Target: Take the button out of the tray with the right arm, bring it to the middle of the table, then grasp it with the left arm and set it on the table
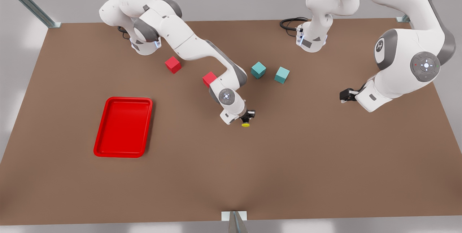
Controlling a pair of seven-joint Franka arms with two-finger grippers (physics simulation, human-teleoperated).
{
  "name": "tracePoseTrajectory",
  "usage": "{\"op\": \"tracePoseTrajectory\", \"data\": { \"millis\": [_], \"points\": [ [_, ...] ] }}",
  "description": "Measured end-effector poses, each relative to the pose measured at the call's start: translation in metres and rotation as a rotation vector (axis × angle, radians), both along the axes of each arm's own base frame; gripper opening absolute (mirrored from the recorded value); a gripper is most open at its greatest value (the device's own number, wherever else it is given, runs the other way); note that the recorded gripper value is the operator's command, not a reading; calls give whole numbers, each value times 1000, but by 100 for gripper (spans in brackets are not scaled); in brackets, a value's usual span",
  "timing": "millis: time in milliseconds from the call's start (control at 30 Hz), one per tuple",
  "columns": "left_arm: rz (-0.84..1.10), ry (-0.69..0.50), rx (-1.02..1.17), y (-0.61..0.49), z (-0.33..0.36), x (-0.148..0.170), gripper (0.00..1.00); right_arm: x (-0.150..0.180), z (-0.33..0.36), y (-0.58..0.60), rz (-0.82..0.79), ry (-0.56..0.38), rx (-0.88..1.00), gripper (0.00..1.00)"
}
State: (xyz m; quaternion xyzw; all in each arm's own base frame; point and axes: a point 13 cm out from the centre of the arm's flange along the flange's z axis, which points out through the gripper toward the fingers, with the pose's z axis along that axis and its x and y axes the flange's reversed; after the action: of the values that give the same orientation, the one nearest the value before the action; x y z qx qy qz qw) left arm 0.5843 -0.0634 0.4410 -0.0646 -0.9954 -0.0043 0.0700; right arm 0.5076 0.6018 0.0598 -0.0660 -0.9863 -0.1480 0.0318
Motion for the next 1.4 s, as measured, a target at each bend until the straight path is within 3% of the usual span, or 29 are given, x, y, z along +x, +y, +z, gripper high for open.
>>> {"op": "tracePoseTrajectory", "data": {
  "millis": [133, 233, 300, 400, 500, 633, 767, 1000, 1400],
  "points": [
    [0, 2, 1, 0, -1, 0, 100, 8, 30, 4, -72, -6, 23, 100],
    [0, 3, 1, 0, -2, 0, 100, 100, 259, -111, -166, -59, 81, 100],
    [-3, 19, 6, -6, -12, 2, 100, 145, 320, -249, -200, -80, -50, 100],
    [-119, 127, 24, -141, -87, -18, 100, 170, 353, -416, -236, -35, -223, 100],
    [-182, 193, 34, -292, -189, -68, 100, 173, 360, -554, -287, 37, -277, 100],
    [-46, 130, 3, -352, -264, -76, 100, 156, 358, -592, -193, 88, -313, 100],
    [58, 13, -8, -368, -289, -64, 100, 131, 352, -580, -57, 124, -324, 100],
    [137, -169, -2, -371, -317, -49, 100, 121, 342, -571, 91, 135, -305, 100],
    [176, -210, -63, -392, -349, -61, 100, 128, 340, -553, 248, 82, -299, 100]
  ]
}}
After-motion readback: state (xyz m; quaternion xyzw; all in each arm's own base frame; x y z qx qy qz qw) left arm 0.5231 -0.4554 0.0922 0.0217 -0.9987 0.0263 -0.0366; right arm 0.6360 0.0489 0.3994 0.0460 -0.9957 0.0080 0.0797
